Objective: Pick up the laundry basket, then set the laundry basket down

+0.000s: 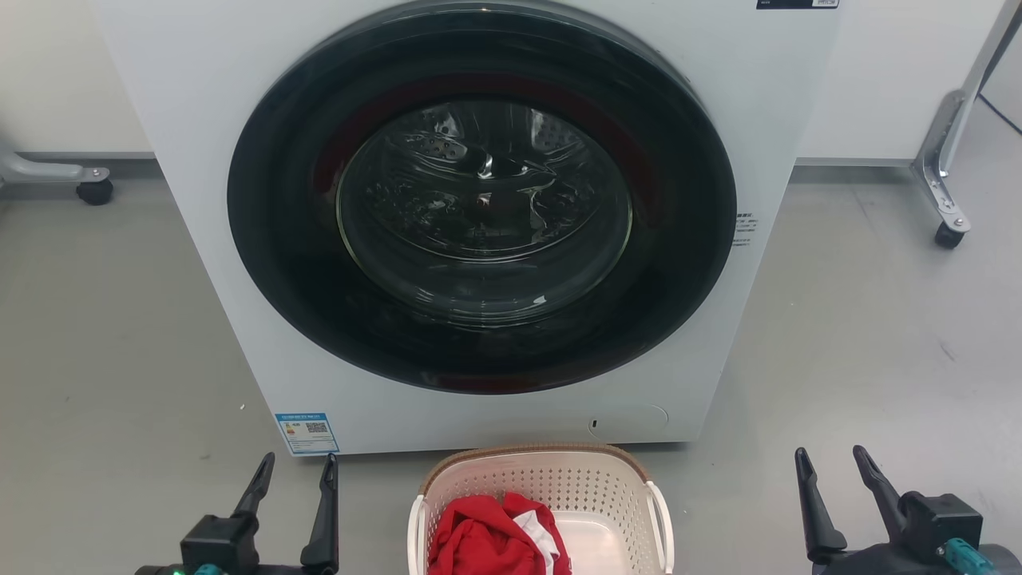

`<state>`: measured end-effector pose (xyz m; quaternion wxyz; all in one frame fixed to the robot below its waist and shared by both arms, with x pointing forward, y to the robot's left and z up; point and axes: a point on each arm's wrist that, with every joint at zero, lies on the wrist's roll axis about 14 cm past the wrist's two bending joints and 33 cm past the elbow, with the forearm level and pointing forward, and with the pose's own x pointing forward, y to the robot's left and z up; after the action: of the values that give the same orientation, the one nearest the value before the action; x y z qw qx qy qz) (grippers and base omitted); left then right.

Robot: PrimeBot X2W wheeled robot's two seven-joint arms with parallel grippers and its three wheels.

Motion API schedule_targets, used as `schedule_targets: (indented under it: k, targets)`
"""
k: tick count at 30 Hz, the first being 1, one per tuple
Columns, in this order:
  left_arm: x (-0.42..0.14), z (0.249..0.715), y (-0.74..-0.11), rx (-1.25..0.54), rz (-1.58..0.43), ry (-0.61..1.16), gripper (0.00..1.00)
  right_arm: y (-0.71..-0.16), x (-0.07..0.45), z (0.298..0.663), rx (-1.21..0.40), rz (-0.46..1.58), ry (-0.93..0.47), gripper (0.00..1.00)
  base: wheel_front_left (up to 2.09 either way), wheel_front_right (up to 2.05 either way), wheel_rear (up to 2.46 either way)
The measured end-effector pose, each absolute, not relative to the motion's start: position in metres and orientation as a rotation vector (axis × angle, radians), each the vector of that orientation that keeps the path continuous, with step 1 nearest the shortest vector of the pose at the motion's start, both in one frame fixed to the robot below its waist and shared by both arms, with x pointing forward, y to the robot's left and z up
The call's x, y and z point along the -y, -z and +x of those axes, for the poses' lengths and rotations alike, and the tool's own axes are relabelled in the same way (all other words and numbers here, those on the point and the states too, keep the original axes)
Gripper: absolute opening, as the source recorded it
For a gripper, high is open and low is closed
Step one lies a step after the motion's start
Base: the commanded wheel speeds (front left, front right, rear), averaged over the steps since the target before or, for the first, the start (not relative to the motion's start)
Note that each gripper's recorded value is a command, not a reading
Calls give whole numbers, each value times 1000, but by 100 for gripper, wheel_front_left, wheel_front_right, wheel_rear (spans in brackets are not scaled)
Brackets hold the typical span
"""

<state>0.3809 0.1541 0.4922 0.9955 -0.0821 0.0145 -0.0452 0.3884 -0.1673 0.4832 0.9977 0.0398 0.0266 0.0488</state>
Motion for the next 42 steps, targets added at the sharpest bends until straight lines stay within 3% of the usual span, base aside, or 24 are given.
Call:
schedule_targets:
  k: [6, 42]
  targets:
    - [-150, 380, -495, -5, -100, 105, 100, -483, 166, 387, -39, 4, -114, 100, 0, 0, 0]
    - [-148, 380, -480, -49, -122, 86, 100, -472, 175, 386, -70, 16, -71, 100, 0, 0, 0]
